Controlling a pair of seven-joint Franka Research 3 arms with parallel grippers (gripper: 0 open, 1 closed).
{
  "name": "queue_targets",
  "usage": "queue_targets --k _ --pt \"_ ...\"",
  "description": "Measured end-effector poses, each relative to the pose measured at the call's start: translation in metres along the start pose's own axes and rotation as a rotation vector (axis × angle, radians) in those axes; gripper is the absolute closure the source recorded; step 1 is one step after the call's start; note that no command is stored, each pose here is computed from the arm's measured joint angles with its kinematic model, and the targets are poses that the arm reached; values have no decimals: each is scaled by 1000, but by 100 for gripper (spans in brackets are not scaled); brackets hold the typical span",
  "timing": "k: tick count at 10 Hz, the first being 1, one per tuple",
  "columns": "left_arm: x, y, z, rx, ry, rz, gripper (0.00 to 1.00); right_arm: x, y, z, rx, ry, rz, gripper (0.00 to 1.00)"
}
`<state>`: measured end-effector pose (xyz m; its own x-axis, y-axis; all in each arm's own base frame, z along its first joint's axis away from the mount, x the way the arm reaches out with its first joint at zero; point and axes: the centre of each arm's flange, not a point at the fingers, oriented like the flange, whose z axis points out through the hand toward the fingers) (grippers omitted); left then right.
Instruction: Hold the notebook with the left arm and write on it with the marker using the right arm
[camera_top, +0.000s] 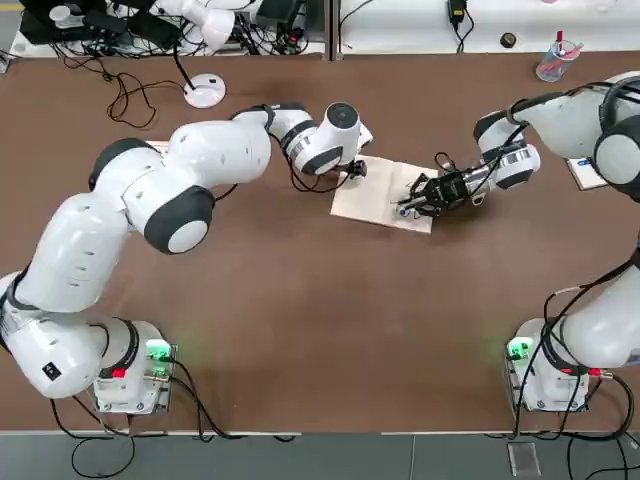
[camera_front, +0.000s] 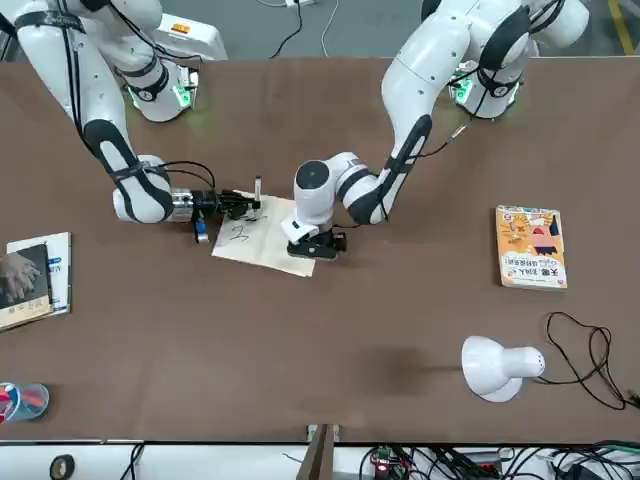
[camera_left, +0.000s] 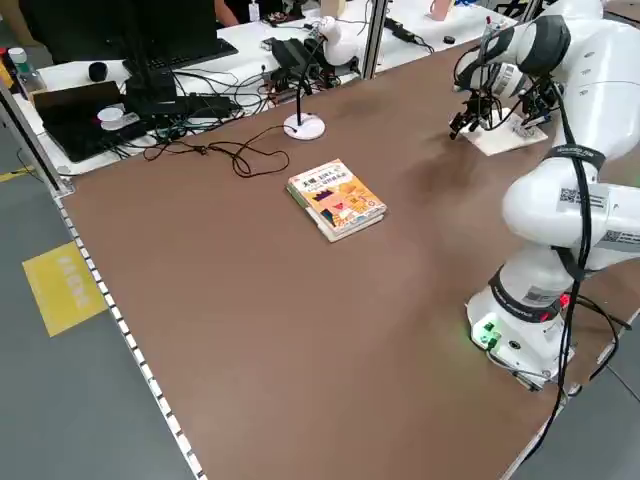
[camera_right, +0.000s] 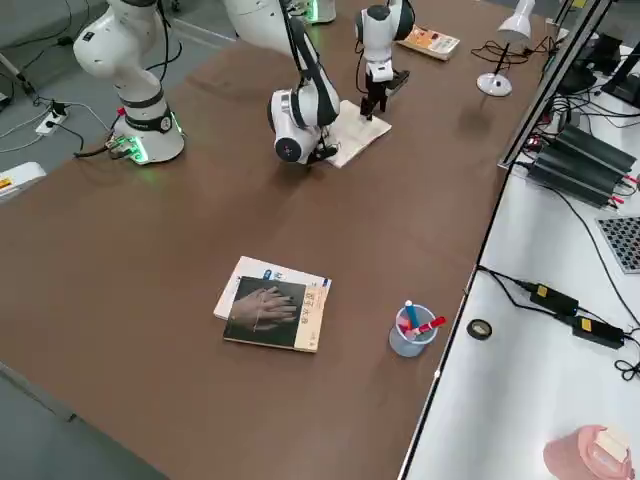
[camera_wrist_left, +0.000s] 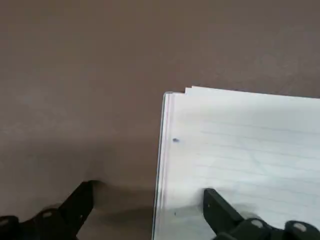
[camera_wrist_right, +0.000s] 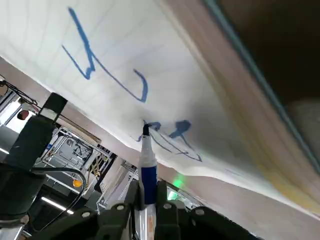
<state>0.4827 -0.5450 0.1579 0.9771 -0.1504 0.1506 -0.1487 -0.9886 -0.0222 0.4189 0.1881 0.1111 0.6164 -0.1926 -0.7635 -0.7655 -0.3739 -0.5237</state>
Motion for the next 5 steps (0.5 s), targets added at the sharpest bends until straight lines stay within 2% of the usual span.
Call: queue_targets --k 5 --pt "0 0 0 0 0 0 0 -2 -3 11 5 -6 1 83"
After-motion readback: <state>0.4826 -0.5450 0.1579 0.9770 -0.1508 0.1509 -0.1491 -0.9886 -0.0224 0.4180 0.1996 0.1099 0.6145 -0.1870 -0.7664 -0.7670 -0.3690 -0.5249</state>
